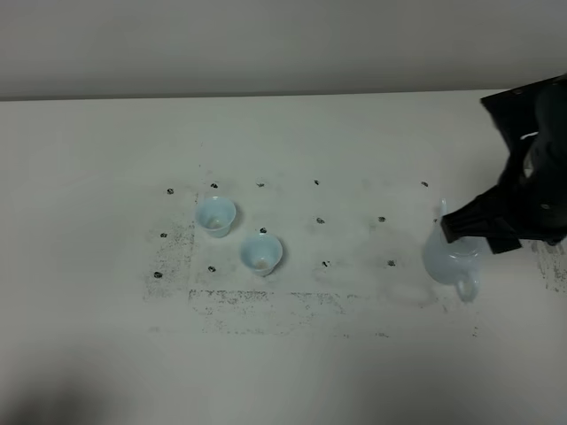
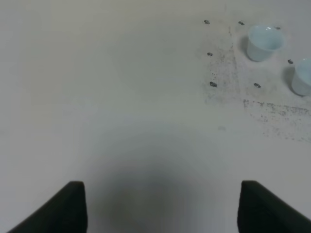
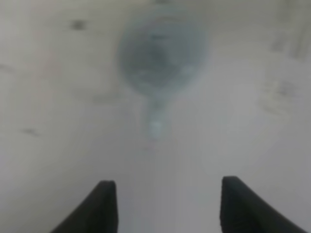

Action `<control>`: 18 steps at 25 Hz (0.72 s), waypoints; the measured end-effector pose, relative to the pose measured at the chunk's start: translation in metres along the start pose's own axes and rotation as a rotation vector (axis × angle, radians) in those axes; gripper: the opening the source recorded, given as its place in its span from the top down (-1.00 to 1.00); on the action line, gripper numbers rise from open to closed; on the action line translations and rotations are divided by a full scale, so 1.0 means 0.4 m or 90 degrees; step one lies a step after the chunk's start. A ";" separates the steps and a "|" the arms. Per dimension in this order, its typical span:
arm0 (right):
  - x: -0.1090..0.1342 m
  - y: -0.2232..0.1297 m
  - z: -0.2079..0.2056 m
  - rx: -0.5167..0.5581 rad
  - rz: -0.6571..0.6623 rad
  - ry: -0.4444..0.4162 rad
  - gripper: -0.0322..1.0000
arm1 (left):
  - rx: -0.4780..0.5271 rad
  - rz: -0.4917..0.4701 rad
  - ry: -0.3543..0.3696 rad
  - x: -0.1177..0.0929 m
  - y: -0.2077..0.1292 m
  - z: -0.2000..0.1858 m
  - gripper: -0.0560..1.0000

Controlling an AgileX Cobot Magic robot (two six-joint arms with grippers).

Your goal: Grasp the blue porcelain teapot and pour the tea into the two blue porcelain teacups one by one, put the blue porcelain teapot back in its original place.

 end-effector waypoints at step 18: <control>-0.015 0.024 0.153 0.056 0.000 0.175 0.06 | 0.000 0.000 0.000 0.000 0.000 0.000 -0.27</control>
Point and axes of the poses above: a point on each arm's last joint axis where the gripper is mounted, z pointing out along that axis toward the gripper, x along the wrist's bending axis when the last joint is at zero, y = z × x, the point moved 3 cm from there along z, pointing out along that axis toward the gripper, and after that the axes turned 9 degrees about -z, right-handed, at the moved point
